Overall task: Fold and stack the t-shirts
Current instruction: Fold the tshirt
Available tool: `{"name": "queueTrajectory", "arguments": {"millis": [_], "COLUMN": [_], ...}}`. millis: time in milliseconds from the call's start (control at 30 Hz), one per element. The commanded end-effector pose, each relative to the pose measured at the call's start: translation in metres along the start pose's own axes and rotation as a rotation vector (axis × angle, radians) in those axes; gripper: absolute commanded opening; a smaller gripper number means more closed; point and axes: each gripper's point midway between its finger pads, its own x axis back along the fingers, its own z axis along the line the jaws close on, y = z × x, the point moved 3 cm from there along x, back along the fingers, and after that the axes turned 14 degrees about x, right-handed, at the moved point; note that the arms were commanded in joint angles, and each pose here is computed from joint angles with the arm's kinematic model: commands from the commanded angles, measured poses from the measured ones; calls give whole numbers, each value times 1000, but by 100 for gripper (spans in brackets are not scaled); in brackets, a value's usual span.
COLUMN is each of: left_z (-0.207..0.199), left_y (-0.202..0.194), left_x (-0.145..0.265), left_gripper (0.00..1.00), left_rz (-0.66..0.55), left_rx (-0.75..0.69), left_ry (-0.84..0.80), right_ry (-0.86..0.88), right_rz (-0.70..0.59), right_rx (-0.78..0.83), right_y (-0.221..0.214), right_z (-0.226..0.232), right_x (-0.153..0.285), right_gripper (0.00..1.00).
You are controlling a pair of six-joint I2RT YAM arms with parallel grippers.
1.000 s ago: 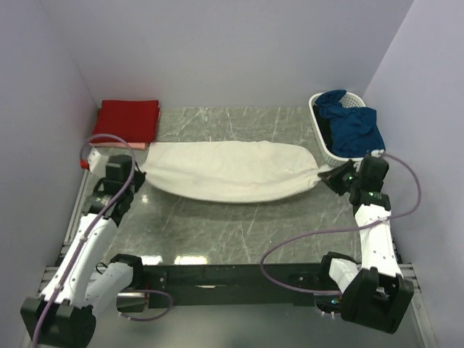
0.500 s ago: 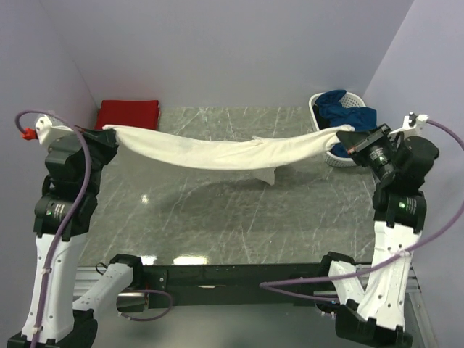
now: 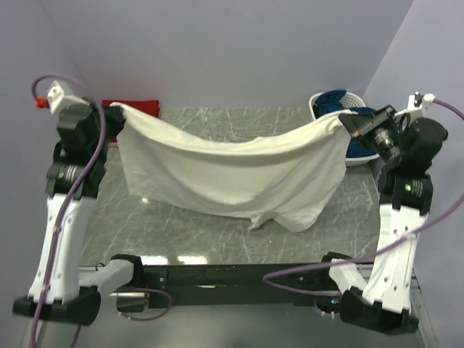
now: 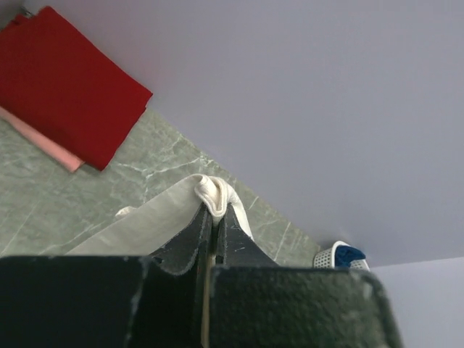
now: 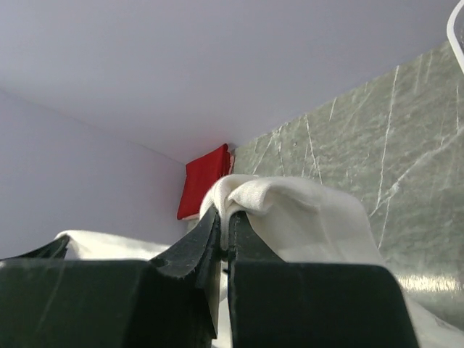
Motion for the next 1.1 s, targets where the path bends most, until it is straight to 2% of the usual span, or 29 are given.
{"name": "queueTrajectory", "arguments": {"millis": [0,67,100,133,200,233,267,300,333,367,500,533,600,633,700,733,767,800,833,867,900,933,967,1000,1033,1067], "left_z": [-29,-44,-37,-52,-52,-73,-78,-76,-88,-86,-90,-72,-65,-43,-32,-7,-2,26,36,45,77,92,103,139,151,167], "left_y": [2,8,-3,5,-4,9,11,1,27,27,44,39,42,31,28,12,10,-10,-18,-24,-45,-55,-62,-84,-91,-99], "left_x": [-53,-74,-102,-109,-147,-150,-158,-176,-178,-187,-180,-185,-173,-177,-165,-169,-161,-163,-162,-156,-155,-151,-145,-138,-130,-126], "left_gripper": [0,0,0,0,0,0,0,0,0,0,0,0,0,0,0,0,0,0,0,0,0,0,0,0,0,0], "left_rz": [-8,-14,10,1,38,14,17,49,-2,2,-26,-15,-26,9,19,55,61,104,126,138,186,207,216,258,269,273], "left_rx": [-2,8,-1,5,-3,3,1,-8,-5,-11,-11,-13,-9,-13,-6,-6,-3,-3,0,10,16,22,40,51,63,90], "left_ry": [-92,-146,-116,-154,-152,-199,-206,-200,-230,-225,-249,-211,-207,-168,-161,-118,-116,-58,-53,-40,28,55,77,156,176,215], "right_ry": [75,71,73,88,101,115,125,113,111,110,92,102,88,89,65,75,51,36,-4,-9,-28,-76,-82,-97,-146,-157], "right_rz": [-90,-90,-86,-85,-119,-125,-177,-175,-179,-219,-237,-254,-235,-225,-161,-149,-103,-84,-35,-27,-4,51,63,86,151,167], "right_rx": [36,35,28,30,43,52,78,82,88,104,108,113,94,89,46,41,9,-4,-31,-32,-44,-74,-80,-92,-128,-131], "right_y": [37,46,55,59,79,83,103,106,109,122,121,120,103,97,70,62,37,26,0,-9,-21,-50,-60,-74,-108,-120], "right_z": [0,-5,-8,-4,0,8,21,19,23,30,29,30,20,18,2,-1,-16,-23,-42,-45,-53,-72,-74,-82,-102,-107], "right_x": [-38,-55,-70,-78,-97,-103,-101,-112,-114,-111,-106,-104,-101,-101,-105,-104,-105,-105,-108,-102,-101,-100,-93,-91,-87,-81], "right_gripper": [0,0,0,0,0,0,0,0,0,0,0,0,0,0,0,0,0,0,0,0,0,0,0,0,0,0]}}
